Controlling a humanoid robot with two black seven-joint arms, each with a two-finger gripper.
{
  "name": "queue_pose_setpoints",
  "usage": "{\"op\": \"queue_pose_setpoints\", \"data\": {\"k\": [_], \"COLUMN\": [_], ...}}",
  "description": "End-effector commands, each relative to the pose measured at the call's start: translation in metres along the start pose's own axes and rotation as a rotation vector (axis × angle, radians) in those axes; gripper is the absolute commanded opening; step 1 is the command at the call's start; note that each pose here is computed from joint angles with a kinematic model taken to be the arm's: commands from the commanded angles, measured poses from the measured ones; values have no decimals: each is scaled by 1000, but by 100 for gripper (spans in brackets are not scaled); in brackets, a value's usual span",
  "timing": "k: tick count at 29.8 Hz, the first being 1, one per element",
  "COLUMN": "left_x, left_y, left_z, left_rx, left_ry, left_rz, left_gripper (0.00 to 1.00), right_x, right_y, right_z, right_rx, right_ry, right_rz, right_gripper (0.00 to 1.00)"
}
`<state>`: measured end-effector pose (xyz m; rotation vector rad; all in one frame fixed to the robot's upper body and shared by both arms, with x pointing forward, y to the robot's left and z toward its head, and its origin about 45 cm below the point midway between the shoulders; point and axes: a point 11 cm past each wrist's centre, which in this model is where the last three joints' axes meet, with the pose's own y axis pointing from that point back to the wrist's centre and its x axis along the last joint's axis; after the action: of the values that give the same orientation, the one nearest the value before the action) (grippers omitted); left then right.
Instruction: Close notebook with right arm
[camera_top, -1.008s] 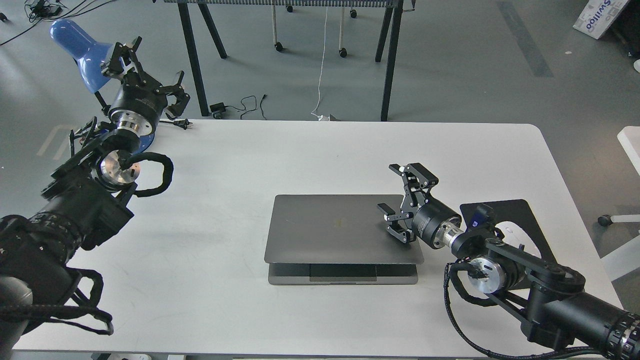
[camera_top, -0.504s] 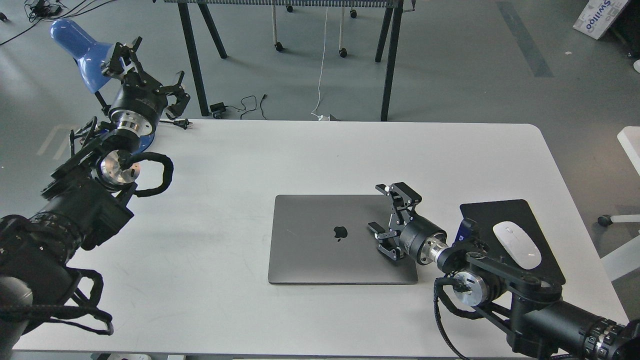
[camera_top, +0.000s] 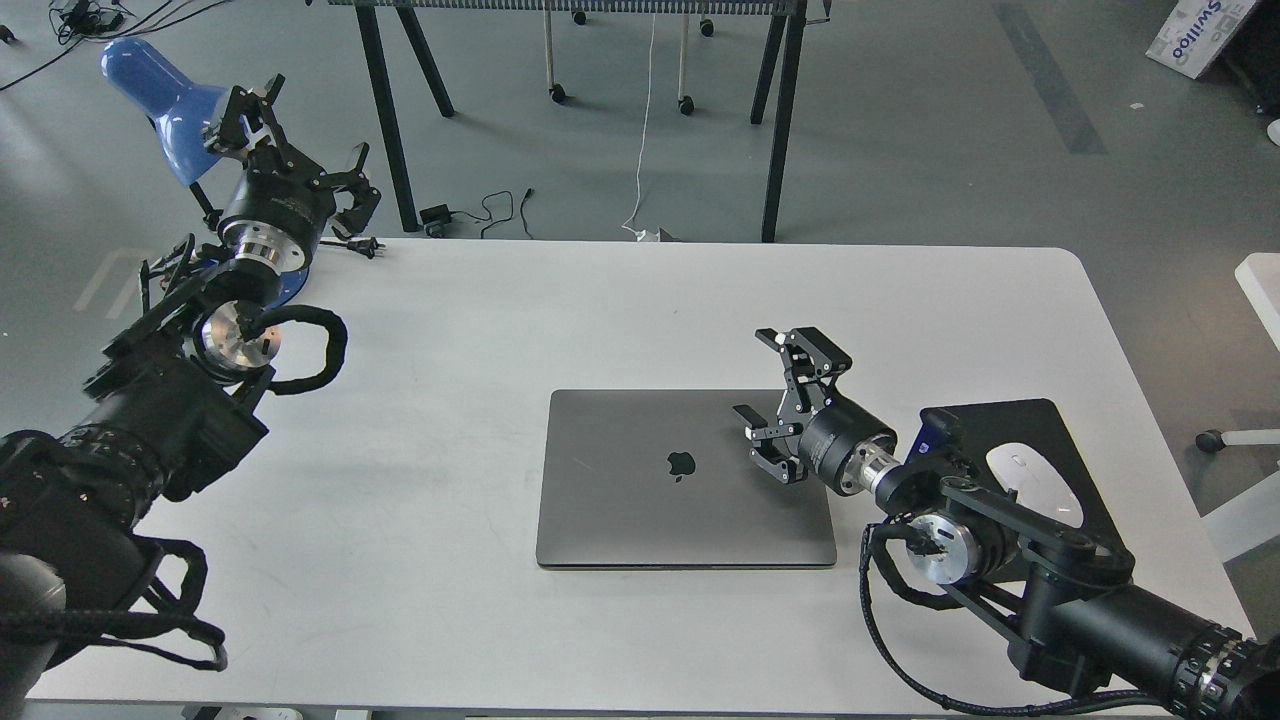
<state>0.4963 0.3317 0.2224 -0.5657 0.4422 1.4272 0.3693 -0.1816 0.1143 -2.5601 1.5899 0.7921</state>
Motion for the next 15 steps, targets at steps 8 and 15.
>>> {"op": "queue_pose_setpoints", "data": {"k": [8, 15], "left_x": [0, 0], "left_y": [0, 0], "left_z": [0, 0], "left_rx": [-1, -2], "left_ry": [3, 6], "left_rz": [0, 1], "left_gripper": [100, 100], "right_x": [31, 82], "right_y": [-11, 6], "right_z": [-130, -158], "right_rx": [338, 459], "right_ry": [-106, -301], "right_rz": [99, 235], "right_gripper": [100, 100]}}
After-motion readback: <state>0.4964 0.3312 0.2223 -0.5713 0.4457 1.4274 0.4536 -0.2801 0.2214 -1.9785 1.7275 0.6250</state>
